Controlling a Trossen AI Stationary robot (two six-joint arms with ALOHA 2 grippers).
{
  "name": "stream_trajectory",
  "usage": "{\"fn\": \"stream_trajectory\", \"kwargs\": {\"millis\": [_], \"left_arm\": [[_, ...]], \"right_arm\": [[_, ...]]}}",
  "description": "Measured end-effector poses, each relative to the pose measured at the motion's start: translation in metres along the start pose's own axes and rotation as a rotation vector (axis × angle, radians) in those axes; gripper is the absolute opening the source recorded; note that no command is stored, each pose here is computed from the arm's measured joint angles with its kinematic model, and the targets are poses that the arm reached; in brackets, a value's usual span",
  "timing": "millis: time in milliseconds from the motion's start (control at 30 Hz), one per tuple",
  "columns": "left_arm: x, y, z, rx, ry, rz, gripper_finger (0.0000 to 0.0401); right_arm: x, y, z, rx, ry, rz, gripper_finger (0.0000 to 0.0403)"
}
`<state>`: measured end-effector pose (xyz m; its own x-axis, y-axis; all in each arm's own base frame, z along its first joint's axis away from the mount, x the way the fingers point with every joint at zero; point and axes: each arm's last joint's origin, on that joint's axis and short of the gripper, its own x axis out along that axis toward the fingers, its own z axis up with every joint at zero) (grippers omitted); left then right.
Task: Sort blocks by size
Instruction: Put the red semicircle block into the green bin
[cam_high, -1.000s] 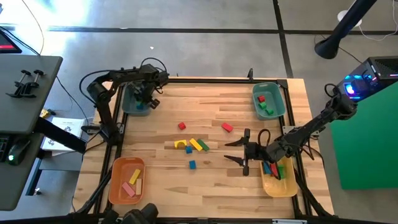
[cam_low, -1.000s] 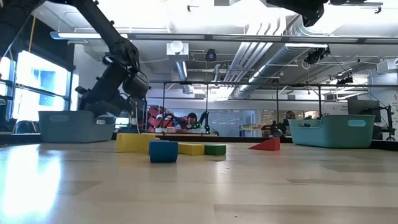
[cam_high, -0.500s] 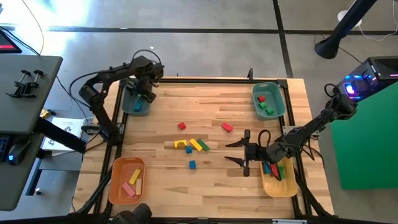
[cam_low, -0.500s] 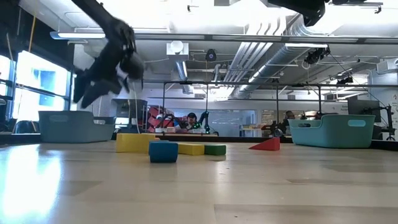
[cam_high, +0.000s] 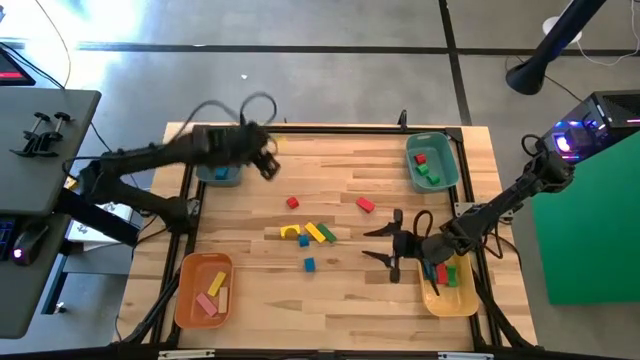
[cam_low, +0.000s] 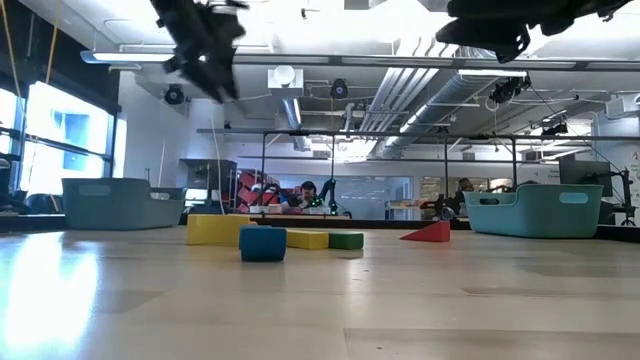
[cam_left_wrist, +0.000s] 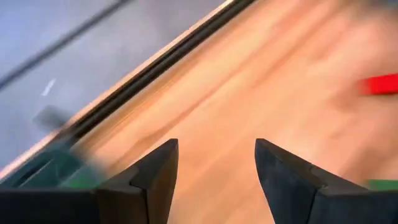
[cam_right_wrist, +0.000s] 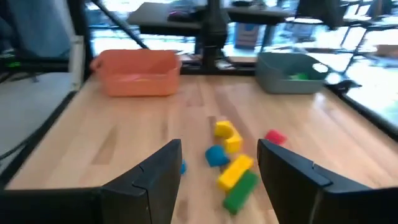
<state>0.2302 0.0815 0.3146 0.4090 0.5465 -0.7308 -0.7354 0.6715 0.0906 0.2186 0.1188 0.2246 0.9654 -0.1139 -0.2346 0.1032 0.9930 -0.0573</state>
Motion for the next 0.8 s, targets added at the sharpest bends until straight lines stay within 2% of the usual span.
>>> {"fn": "stream_trajectory", "kwargs": {"millis": [133,233,400,500,633,800], "left_arm": [[-0.004,-0.047,-0.025,0.081,-0.248,-0.149,0.0199],[-0.001,-0.076,-0.042,0.146,-0.441,-0.234,0.0199],[0.016,-0.106,-0.072,0.252,-0.673,-0.329,0.0199],[0.030,-0.114,-0.083,0.290,-0.730,-0.326,0.0199],[0.051,-0.120,-0.090,0.292,-0.725,-0.278,0.0199],[0.079,-0.124,-0.095,0.206,-0.672,-0.273,0.0199]], "right_arm": [[0.001,-0.005,0.002,-0.035,-0.022,-0.145,0.0206],[0.006,-0.014,0.001,-0.076,-0.007,-0.187,0.0206],[0.021,-0.040,0.000,-0.100,0.040,-0.277,0.0206],[0.030,-0.060,-0.002,-0.126,0.071,-0.356,0.0206],[0.039,-0.086,-0.002,-0.134,0.099,-0.425,0.0206],[0.050,-0.121,-0.005,0.018,0.118,-0.298,0.0206]]}}
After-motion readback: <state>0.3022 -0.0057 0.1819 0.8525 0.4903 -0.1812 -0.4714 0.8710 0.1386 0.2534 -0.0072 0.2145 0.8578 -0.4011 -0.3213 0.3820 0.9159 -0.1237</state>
